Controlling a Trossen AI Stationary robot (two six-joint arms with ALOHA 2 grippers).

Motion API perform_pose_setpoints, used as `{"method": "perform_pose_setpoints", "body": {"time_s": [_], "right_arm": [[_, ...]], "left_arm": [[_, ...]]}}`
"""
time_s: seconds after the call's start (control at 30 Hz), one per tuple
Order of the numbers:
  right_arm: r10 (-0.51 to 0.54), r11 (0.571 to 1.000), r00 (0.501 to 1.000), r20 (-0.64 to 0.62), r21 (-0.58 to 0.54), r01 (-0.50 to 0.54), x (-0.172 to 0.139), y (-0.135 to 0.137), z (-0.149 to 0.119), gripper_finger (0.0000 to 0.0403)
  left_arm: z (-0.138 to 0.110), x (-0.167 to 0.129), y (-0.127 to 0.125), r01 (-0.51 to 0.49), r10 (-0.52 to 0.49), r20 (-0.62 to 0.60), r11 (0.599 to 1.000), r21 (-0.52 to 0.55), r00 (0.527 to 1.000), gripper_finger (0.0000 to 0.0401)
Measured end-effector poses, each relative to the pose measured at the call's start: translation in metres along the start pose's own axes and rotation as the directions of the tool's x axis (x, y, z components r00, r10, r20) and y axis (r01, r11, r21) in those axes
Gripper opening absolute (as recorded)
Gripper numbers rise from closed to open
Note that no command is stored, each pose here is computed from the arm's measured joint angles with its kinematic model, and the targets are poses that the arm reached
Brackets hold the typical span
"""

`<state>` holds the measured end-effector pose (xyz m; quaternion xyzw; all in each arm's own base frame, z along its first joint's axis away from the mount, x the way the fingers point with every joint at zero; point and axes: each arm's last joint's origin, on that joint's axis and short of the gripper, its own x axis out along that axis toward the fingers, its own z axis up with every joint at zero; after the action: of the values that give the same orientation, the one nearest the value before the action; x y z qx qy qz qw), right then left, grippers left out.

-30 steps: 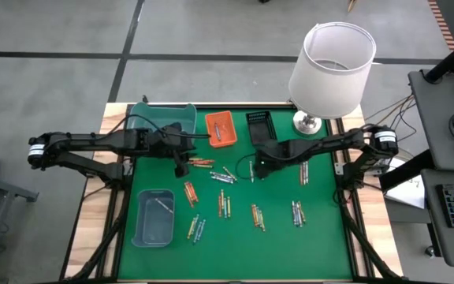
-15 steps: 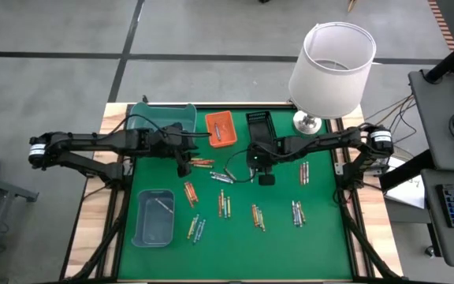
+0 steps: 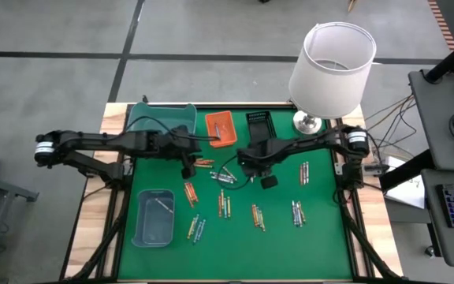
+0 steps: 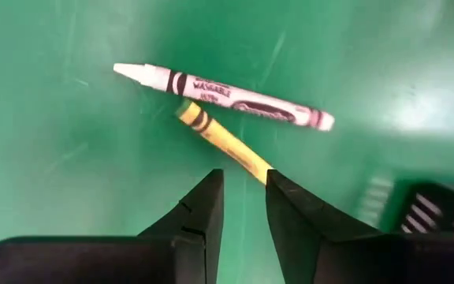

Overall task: Sort crayons
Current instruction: Put the green crayon into the black bin

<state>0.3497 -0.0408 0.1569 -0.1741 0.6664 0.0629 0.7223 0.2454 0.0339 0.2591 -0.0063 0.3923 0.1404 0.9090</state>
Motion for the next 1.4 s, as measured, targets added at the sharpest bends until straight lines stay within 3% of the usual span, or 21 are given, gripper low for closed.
{"method": "perform_pose_setpoints", "body": {"time_s": [0.3, 0.47, 0.63, 0.77, 1.03, 1.13, 1.23, 1.4], "right_arm": [[0.027, 0.995, 0.998, -0.053, -0.091, -0.032, 0.021, -0.004, 0.015, 0.0082], [0.073, 0.987, 0.993, -0.092, -0.135, -0.085, 0.032, -0.004, 0.018, 0.006], [0.074, 0.986, 0.993, -0.094, -0.144, -0.087, 0.029, -0.003, 0.017, 0.0019], [0.064, 0.99, 0.996, -0.065, -0.119, -0.072, 0.017, -0.004, 0.016, 0.0011], [0.033, 0.999, 0.999, 0.015, 0.026, -0.034, -0.029, -0.006, 0.007, 0.0008], [0.012, 0.991, 0.999, 0.047, 0.131, -0.018, -0.044, -0.007, 0.003, 0.0008], [-0.049, 0.962, 0.995, 0.082, 0.272, 0.025, -0.062, -0.012, -0.002, 0.0008], [-0.212, 0.86, 0.972, 0.098, 0.492, 0.138, -0.086, -0.035, -0.012, 0.0008]], "left_arm": [[0.001, 0.008, -0.002, 0.0, 0.0, -0.004, 1.0, 0.004, 1.0, 0.0084], [0.002, 0.006, -0.001, 0.0, 0.0, 0.005, 1.0, 0.003, 1.0, 0.0084], [0.003, 0.002, 0.0, 0.0, 0.0, 0.025, 1.0, -0.001, 1.0, 0.0084], [0.004, -0.003, 0.0, 0.001, -0.001, 0.048, 1.0, -0.012, 0.999, 0.0084], [0.007, -0.006, 0.0, 0.007, -0.002, 0.081, 0.999, -0.051, 0.997, 0.0084], [0.008, -0.006, 0.0, 0.009, -0.002, 0.09, 0.997, -0.072, 0.996, 0.0084], [0.009, -0.006, 0.0, 0.013, -0.004, 0.104, 0.996, -0.089, 0.995, 0.0084], [0.013, -0.009, 0.0, 0.016, -0.004, 0.129, 0.995, -0.095, 0.992, 0.0084]]}}
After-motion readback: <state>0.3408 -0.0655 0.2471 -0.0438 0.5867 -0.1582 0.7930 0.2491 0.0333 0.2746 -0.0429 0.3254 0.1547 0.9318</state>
